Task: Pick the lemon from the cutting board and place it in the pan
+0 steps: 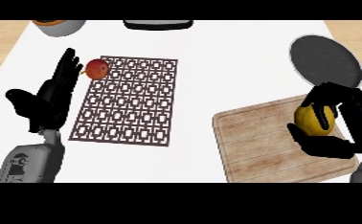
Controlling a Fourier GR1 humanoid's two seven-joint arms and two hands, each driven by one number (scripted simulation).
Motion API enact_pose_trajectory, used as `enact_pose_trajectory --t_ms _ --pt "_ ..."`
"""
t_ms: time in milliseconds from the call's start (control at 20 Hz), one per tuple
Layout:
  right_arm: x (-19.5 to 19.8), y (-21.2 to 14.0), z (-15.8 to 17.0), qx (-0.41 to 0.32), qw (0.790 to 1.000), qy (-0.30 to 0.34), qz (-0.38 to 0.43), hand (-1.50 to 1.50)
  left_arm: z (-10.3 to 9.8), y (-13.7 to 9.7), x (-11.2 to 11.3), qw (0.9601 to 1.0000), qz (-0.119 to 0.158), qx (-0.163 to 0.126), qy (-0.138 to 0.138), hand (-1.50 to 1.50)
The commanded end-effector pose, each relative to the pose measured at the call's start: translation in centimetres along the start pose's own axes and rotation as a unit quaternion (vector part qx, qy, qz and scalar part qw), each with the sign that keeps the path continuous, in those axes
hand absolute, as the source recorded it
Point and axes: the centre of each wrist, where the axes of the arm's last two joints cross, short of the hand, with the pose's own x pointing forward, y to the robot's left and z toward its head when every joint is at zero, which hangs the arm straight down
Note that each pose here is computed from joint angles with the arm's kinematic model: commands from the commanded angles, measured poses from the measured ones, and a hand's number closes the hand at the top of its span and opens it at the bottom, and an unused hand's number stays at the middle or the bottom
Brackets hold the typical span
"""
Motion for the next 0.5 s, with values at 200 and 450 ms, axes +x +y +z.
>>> enact_pose_trajectory --t_ms 200,450 --pt "-6.7 -4.0 -5.4 -0.081 0.986 0.062 -0.13 1.5 -0.7 -0.2 0.3 0.9999 -0.002 -0.007 -0.01 0.0" --pt "-12.7 -5.6 -5.7 -0.096 0.989 0.092 -0.06 1.5 0.2 -0.7 2.0 0.9997 0.0 -0.016 -0.019 0.0"
